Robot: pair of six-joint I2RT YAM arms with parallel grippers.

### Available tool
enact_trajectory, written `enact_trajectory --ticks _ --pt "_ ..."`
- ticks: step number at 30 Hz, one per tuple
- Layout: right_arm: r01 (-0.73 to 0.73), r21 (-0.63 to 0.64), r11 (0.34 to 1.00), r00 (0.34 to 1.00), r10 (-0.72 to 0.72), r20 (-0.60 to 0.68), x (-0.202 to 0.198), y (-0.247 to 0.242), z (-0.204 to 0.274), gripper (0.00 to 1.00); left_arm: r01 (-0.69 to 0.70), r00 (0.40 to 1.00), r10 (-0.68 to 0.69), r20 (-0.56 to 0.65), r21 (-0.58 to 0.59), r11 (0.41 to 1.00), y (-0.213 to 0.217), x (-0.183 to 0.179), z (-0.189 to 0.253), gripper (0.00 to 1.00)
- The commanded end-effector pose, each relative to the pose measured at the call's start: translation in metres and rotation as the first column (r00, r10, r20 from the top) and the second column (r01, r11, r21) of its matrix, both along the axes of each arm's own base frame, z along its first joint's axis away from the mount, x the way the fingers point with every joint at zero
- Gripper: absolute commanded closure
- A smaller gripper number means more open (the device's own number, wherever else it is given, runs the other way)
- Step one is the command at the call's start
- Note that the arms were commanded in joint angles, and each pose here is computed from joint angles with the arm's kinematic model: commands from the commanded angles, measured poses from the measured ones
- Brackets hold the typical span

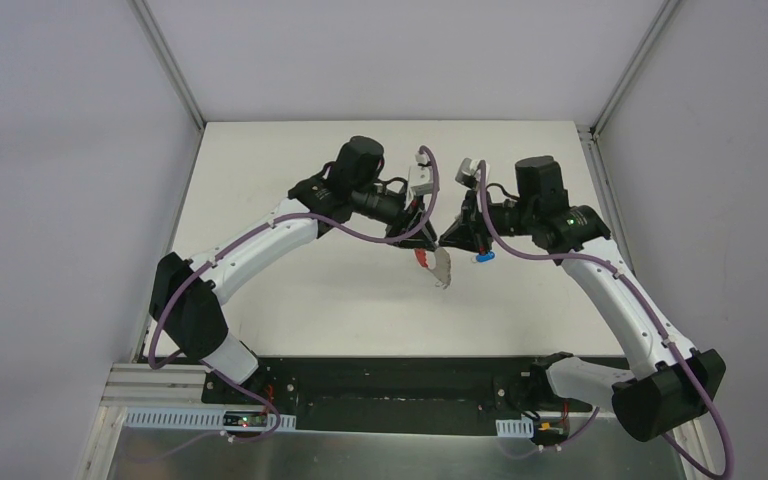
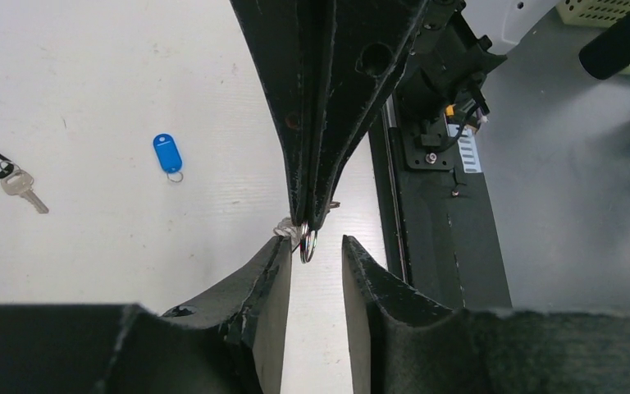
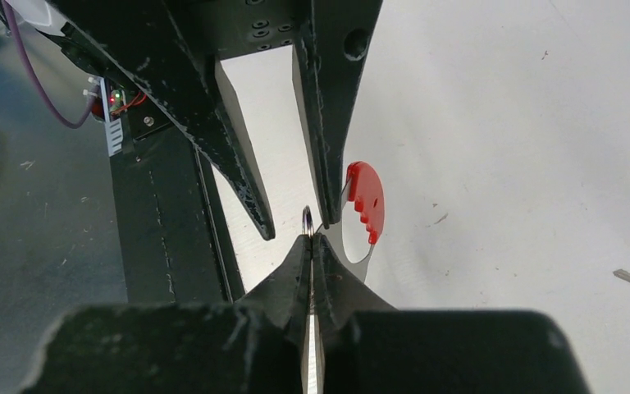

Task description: Put the keys on the keyring

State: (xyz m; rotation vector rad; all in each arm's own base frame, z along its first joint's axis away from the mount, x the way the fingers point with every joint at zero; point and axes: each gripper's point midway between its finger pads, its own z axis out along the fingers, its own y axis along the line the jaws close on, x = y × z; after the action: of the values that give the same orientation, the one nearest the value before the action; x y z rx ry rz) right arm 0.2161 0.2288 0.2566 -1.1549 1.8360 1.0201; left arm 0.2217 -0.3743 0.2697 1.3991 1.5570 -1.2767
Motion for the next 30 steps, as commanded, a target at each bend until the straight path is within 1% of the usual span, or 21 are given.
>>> enact_trajectory --ticks 1,4,10,15,22,26,28,30 --pt "-0.029 0.067 0.997 0.999 0.027 0.026 -0.001 0.005 0.019 1.00 0.059 0.996 -0.056 0.066 -0.045 0.997 -0.003 -0.007 0.021 0.74" --pt "-0.028 0.068 0.997 0.999 0.026 0.022 -0.001 0.005 0.017 1.00 0.060 0.997 -0.057 0.059 -0.048 0.997 -0.006 -0.006 0.025 0.77" --pt "-0.025 0.071 0.997 1.000 0.024 0.016 -0.002 0.003 0.015 1.00 0.057 0.997 -0.054 0.053 -0.047 0.997 -0.009 -0.003 0.026 0.79" --pt "-0.026 0.084 0.996 1.000 0.025 0.009 -0.002 0.003 0.016 1.00 0.061 0.997 -0.059 0.044 -0.038 0.997 -0.010 -0.005 0.022 0.90" --pt "-0.023 0.093 0.995 1.000 0.022 0.007 -0.001 0.003 0.018 1.00 0.068 0.997 -0.067 0.047 -0.022 0.997 -0.008 -0.006 0.016 0.90" --pt "-0.020 0.096 0.995 1.000 0.019 0.004 -0.001 0.002 0.018 1.00 0.071 0.997 -0.070 0.042 -0.021 0.997 -0.008 -0.007 0.015 0.95" --pt "-0.018 0.098 0.995 1.000 0.018 0.002 0.000 0.002 0.018 1.00 0.071 0.997 -0.070 0.040 -0.021 0.997 -0.008 -0.007 0.015 1.00" --pt "-0.018 0.104 0.994 1.000 0.018 -0.001 0.000 0.002 0.019 1.00 0.070 0.997 -0.070 0.034 -0.022 0.997 -0.009 -0.007 0.016 1.00"
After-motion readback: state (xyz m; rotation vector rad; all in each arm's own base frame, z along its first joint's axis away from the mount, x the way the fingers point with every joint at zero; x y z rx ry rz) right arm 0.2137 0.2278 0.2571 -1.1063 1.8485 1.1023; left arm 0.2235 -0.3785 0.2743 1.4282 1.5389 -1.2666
